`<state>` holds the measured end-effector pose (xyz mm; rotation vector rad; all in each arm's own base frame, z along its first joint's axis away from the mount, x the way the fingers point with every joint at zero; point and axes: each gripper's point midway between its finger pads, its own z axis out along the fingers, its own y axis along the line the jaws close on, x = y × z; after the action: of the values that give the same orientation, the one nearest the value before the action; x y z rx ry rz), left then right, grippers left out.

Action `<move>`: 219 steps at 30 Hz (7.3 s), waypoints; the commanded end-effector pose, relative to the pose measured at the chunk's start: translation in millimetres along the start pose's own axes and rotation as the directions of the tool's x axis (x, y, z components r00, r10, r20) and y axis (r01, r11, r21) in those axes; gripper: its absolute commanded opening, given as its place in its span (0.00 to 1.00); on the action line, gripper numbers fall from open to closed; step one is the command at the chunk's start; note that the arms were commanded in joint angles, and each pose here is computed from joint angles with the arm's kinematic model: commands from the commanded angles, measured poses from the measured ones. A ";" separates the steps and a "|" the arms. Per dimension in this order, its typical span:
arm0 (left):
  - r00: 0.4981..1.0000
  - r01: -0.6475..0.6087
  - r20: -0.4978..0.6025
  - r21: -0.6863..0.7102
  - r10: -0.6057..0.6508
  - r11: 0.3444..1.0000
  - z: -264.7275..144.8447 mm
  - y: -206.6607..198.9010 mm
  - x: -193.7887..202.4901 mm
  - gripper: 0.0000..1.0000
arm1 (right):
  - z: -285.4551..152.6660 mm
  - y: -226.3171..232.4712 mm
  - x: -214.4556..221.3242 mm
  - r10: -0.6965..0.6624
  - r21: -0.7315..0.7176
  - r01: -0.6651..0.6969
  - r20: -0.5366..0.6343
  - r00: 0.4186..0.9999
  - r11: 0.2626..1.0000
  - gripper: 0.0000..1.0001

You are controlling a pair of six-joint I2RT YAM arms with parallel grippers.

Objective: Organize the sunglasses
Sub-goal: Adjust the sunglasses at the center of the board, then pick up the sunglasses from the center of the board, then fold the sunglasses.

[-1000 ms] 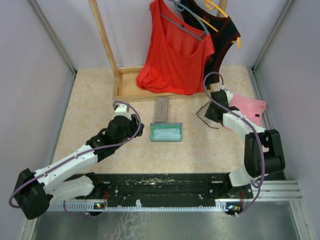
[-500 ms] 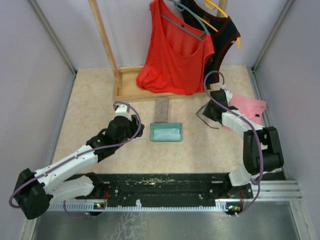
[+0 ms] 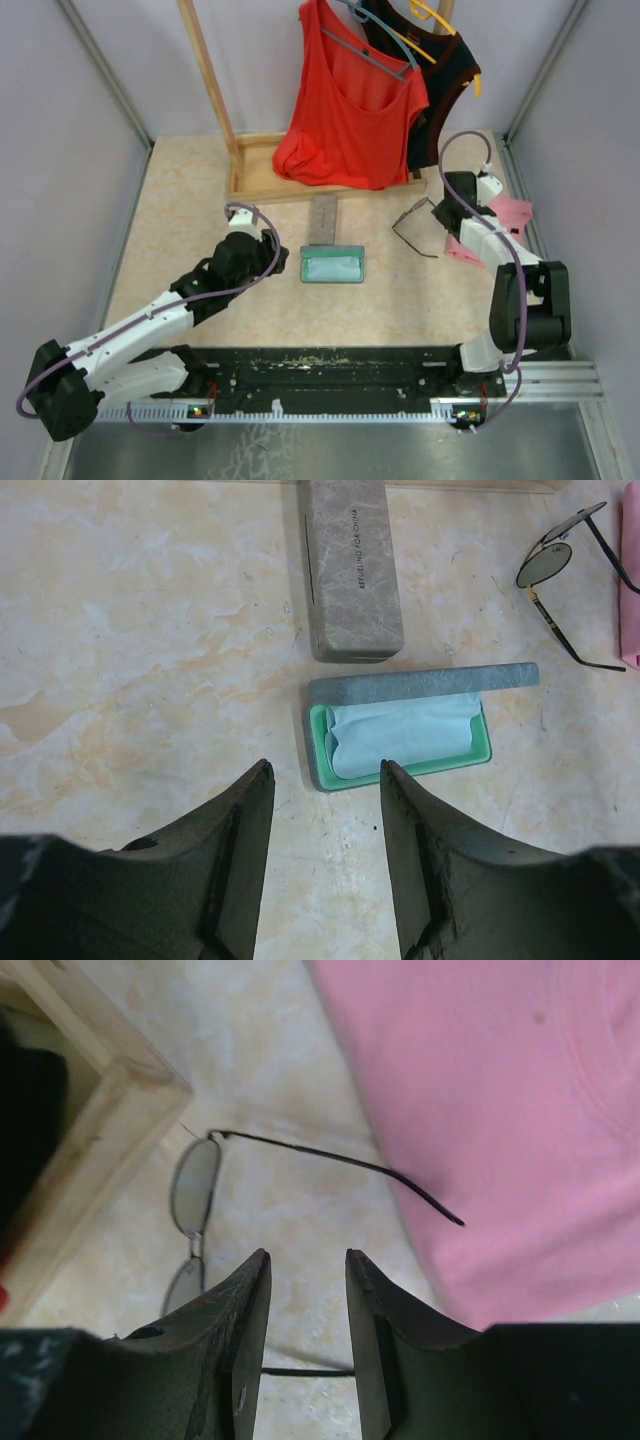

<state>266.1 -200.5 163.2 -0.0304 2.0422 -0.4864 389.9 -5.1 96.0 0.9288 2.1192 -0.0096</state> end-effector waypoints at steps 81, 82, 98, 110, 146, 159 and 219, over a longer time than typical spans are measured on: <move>1.000 -0.007 -0.014 0.015 0.007 1.000 -8.8 0.6 0.1 0.54 | 11.0 51.0 37.8 -0.548 -0.395 0.460 -0.142 0.825 0.795 0.38; 1.000 -0.007 -0.015 0.016 0.007 1.000 -8.6 0.2 0.2 0.54 | 14.6 51.3 40.4 -0.556 -0.395 0.467 -0.147 0.818 0.791 0.38; 1.000 -0.010 -0.008 0.006 0.010 1.000 -8.7 2.2 -1.3 0.54 | 38.1 51.5 65.3 -0.602 -0.420 0.481 -0.226 0.766 0.770 0.27; 1.000 -0.009 0.010 0.009 0.008 1.000 -13.5 -0.5 -11.5 0.54 | 22.4 50.7 48.2 -0.601 -0.398 0.504 -0.166 0.782 0.766 0.06; 0.949 0.009 0.277 0.459 -0.152 0.889 -30.3 -204.9 -84.3 0.86 | -203.4 92.7 -60.2 -0.277 -0.312 0.302 0.121 0.953 0.901 0.00; 0.938 -0.025 0.334 0.340 -0.096 0.940 15.2 -209.0 -74.2 0.86 | -216.3 89.8 -61.3 -0.261 -0.340 0.290 0.129 0.957 0.895 0.00; 0.954 0.297 -0.115 0.447 -0.275 0.844 65.9 -162.8 -73.8 0.00 | -355.3 93.3 -80.2 0.076 -0.782 0.471 0.543 0.836 0.408 0.39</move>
<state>347.9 -353.5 232.7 -0.0846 1.9398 -0.9824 256.8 121.7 360.8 0.0371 1.6814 0.6116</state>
